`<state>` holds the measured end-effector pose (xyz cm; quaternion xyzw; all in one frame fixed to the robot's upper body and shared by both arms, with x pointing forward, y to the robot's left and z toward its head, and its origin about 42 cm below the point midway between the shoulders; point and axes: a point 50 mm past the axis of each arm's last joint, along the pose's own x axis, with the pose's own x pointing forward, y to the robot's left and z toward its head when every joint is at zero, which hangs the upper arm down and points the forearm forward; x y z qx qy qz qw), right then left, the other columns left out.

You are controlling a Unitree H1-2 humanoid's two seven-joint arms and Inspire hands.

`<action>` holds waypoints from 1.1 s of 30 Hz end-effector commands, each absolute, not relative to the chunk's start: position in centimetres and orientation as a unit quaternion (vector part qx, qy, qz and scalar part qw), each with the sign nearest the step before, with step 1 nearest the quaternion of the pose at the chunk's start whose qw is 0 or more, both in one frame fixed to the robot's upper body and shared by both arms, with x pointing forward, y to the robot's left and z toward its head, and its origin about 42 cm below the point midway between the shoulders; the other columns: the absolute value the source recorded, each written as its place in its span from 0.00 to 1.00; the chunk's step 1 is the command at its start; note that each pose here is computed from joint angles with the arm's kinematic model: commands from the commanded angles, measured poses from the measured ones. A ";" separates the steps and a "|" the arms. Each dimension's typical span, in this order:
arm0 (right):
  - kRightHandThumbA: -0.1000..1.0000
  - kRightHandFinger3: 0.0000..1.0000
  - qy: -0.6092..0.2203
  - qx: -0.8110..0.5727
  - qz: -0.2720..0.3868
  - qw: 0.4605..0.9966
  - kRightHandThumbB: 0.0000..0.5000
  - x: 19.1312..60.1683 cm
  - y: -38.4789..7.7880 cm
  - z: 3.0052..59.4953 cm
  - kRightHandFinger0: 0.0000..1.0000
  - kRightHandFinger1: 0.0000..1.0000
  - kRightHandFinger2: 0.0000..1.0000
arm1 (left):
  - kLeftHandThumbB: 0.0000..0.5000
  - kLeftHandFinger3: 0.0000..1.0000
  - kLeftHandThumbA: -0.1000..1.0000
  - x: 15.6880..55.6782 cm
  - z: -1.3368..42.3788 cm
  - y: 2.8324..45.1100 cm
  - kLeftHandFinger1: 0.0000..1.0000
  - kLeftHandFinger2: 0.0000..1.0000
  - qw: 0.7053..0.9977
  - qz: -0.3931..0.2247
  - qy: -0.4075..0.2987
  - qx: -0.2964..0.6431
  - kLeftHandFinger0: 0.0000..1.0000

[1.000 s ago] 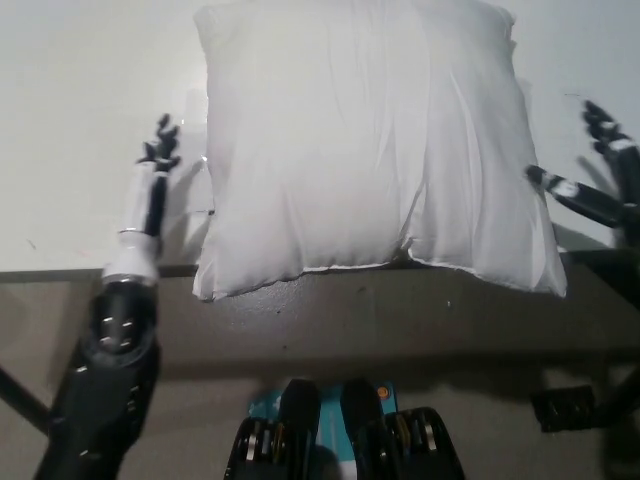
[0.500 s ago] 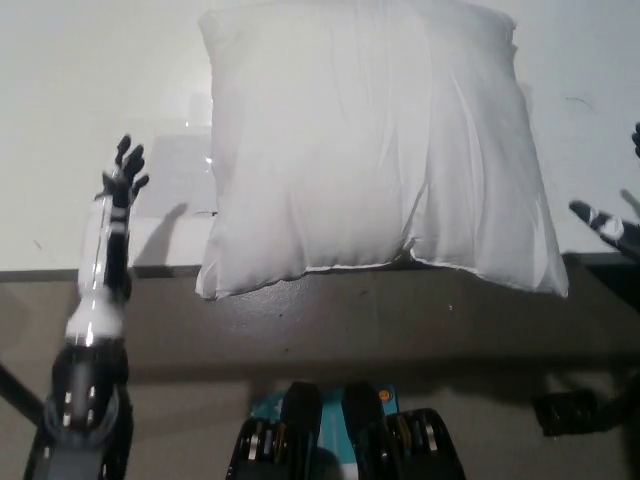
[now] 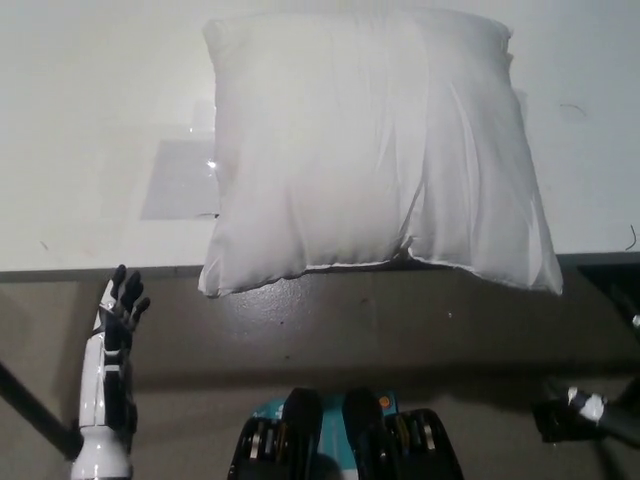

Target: The robot uses both hands to lift the pillow and then drops it on the table

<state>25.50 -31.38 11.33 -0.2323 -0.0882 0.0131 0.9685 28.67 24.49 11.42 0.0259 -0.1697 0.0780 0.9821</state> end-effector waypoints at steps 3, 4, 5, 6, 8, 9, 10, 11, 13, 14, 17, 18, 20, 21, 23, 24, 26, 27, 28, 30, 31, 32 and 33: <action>1.00 1.00 -0.120 -0.261 0.008 0.958 0.44 24.5 -32.0 8.7 1.00 1.00 1.00 | 0.18 1.00 1.00 28.5 10.2 23.8 1.00 1.00 0.979 0.068 -0.189 0.037 1.00; 1.00 1.00 -0.115 -0.261 0.002 0.958 0.46 24.6 -32.1 8.0 1.00 1.00 1.00 | 0.20 1.00 1.00 28.8 10.0 23.7 1.00 1.00 0.980 0.070 -0.185 0.036 1.00; 1.00 1.00 -0.111 -0.260 0.000 0.959 0.48 24.7 -32.2 7.6 1.00 1.00 1.00 | 0.21 1.00 1.00 29.0 10.0 23.6 1.00 1.00 0.980 0.070 -0.185 0.036 1.00; 1.00 1.00 -0.108 -0.258 0.002 0.960 0.49 24.8 -32.2 7.4 1.00 1.00 1.00 | 0.21 1.00 1.00 29.1 10.0 23.7 1.00 1.00 0.979 0.072 -0.186 0.037 1.00; 1.00 1.00 -0.105 -0.262 0.005 0.959 0.49 25.1 -32.1 7.1 1.00 1.00 1.00 | 0.27 1.00 1.00 29.2 10.1 23.8 1.00 1.00 0.979 0.078 -0.187 0.036 1.00; 1.00 1.00 -0.105 -0.262 0.009 0.959 0.47 25.6 -32.1 7.1 1.00 1.00 1.00 | 0.27 1.00 1.00 29.3 10.3 24.0 1.00 1.00 0.978 0.076 -0.190 0.038 1.00; 1.00 1.00 -0.109 -0.261 0.007 0.959 0.44 26.0 -32.1 7.3 1.00 1.00 1.00 | 0.25 1.00 1.00 29.6 10.3 24.1 1.00 1.00 0.978 0.075 -0.189 0.036 1.00; 1.00 1.00 -0.112 -0.262 0.006 0.958 0.44 26.1 -32.2 7.6 1.00 1.00 1.00 | 0.22 1.00 1.00 29.7 10.4 24.1 1.00 1.00 0.978 0.074 -0.190 0.035 1.00; 1.00 1.00 -0.115 -0.266 0.004 0.957 0.38 26.3 -32.4 7.8 1.00 1.00 1.00 | 0.21 1.00 1.00 29.9 10.5 24.0 1.00 1.00 0.978 0.073 -0.192 0.033 1.00; 1.00 1.00 -0.114 -0.265 0.006 0.957 0.39 26.3 -32.4 7.8 1.00 1.00 1.00 | 0.21 1.00 1.00 29.9 10.4 24.0 1.00 1.00 0.978 0.073 -0.191 0.034 1.00; 1.00 1.00 -0.116 -0.269 0.004 0.956 0.42 26.4 -32.3 7.8 1.00 1.00 1.00 | 0.14 1.00 1.00 29.8 10.4 24.1 1.00 1.00 0.978 0.071 -0.191 0.043 1.00; 1.00 1.00 -0.113 -0.269 0.007 0.956 0.39 26.4 -32.2 7.8 1.00 1.00 1.00 | 0.11 1.00 1.00 29.8 10.4 24.1 1.00 1.00 0.978 0.073 -0.191 0.041 1.00; 1.00 1.00 -0.112 -0.270 0.007 0.956 0.43 26.3 -32.1 7.8 1.00 1.00 1.00 | 0.10 1.00 1.00 29.8 10.4 24.1 1.00 1.00 0.978 0.072 -0.191 0.040 1.00; 1.00 1.00 -0.113 -0.269 0.007 0.956 0.42 26.3 -32.1 7.8 1.00 1.00 1.00 | 0.12 1.00 1.00 29.8 10.4 24.1 1.00 1.00 0.978 0.072 -0.191 0.041 1.00; 1.00 1.00 -0.113 -0.274 0.008 0.955 0.44 26.4 -32.0 7.6 1.00 1.00 1.00 | 0.12 1.00 1.00 29.7 10.3 24.2 1.00 1.00 0.978 0.075 -0.189 0.041 1.00; 1.00 1.00 -0.111 -0.276 0.007 0.955 0.48 26.3 -32.0 7.6 1.00 1.00 1.00 | 0.14 1.00 1.00 29.7 10.2 24.2 1.00 1.00 0.978 0.076 -0.188 0.041 1.00; 1.00 1.00 -0.110 -0.275 0.010 0.955 0.48 26.3 -32.0 7.6 1.00 1.00 1.00 | 0.15 1.00 1.00 29.6 10.1 24.3 1.00 1.00 0.979 0.074 -0.185 0.039 1.00; 1.00 1.00 -0.112 -0.265 0.011 0.958 0.46 26.3 -32.0 7.5 1.00 1.00 1.00 | 0.14 1.00 1.00 29.6 10.1 24.3 1.00 1.00 0.979 0.077 -0.185 0.038 1.00; 1.00 1.00 -0.112 -0.266 0.011 0.957 0.48 26.3 -32.0 7.5 1.00 1.00 1.00 | 0.16 1.00 1.00 29.6 10.1 24.3 1.00 1.00 0.979 0.077 -0.185 0.038 1.00; 1.00 1.00 -0.111 -0.268 0.010 0.957 0.51 26.3 -31.9 7.4 1.00 1.00 1.00 | 0.18 1.00 1.00 29.5 10.0 24.3 1.00 1.00 0.979 0.075 -0.184 0.039 1.00; 1.00 1.00 -0.110 -0.267 0.012 0.957 0.50 26.3 -31.9 7.4 1.00 1.00 1.00 | 0.22 1.00 1.00 29.5 10.0 24.3 1.00 1.00 0.979 0.077 -0.183 0.040 1.00; 1.00 1.00 -0.108 -0.265 0.014 0.958 0.52 26.3 -31.9 7.4 1.00 1.00 1.00 | 0.21 1.00 1.00 29.5 9.9 24.4 1.00 1.00 0.979 0.078 -0.183 0.043 1.00; 1.00 1.00 -0.108 -0.264 0.015 0.958 0.49 26.3 -31.9 7.3 1.00 1.00 1.00 | 0.18 1.00 1.00 29.5 9.9 24.3 1.00 1.00 0.979 0.080 -0.182 0.042 1.00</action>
